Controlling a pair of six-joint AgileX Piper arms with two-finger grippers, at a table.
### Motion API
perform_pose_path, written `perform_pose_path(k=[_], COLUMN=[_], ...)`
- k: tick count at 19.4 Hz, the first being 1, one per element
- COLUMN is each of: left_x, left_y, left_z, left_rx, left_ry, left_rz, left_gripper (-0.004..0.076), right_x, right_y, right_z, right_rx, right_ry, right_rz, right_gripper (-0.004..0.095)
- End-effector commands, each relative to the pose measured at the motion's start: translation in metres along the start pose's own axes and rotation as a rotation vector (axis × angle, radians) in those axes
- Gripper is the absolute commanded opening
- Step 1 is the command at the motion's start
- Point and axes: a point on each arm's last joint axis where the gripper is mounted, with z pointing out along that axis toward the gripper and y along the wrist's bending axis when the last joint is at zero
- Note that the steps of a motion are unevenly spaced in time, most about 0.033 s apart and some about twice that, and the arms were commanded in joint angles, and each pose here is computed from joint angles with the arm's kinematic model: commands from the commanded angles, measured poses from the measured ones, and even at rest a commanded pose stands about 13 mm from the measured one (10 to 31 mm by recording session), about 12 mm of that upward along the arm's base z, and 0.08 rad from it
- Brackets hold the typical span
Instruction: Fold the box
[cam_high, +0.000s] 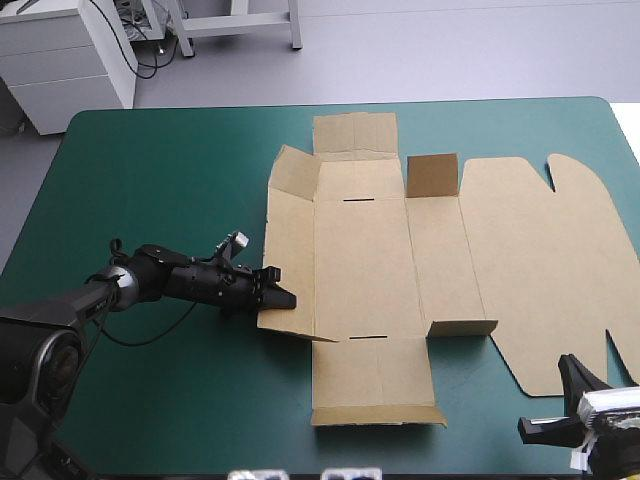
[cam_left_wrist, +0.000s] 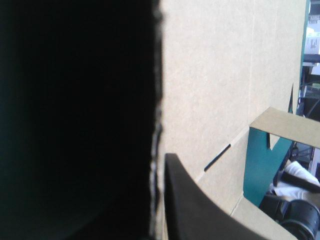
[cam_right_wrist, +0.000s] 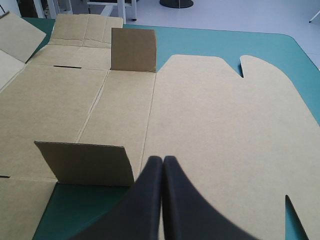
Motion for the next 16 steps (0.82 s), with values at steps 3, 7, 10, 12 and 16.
perform_pose_path(k=[3,7,10,12,16], left_x=[-0.006,-0.031,-0.059,-0.075,-0.098], left_y=[-0.018,-0.033,-0.054,-0.073,-0.102], left_z=[-0.031,-0.063,-0.092,-0.113,-0.149], left_rx=[0.073,-0.092,-0.277,-0.368,-0.6], left_ry=[0.128,0.202,0.137,0.081,-0.005], left_rz=[0.09,0.18,0.331,0.492,0.713], left_gripper=[-0.0008,-0.0008,-0.0008,-0.0008,-0.0008], right_x=[-0.012,-0.012,-0.012,-0.012,-0.012], right_y=[-0.001,-0.001,-0.001,-0.001,-0.001], right_z=[-0.008,-0.008,-0.008,-0.008,-0.008], right_rx=[0.017,0.017,0.017,0.017,0.017], right_ry=[-0.118,-0.118,-0.118,-0.118,-0.118], right_rz=[-0.01,-0.01,-0.01,-0.01,-0.01], right_gripper=[-0.0019,-0.0019,-0.0019,-0.0019,-0.0019])
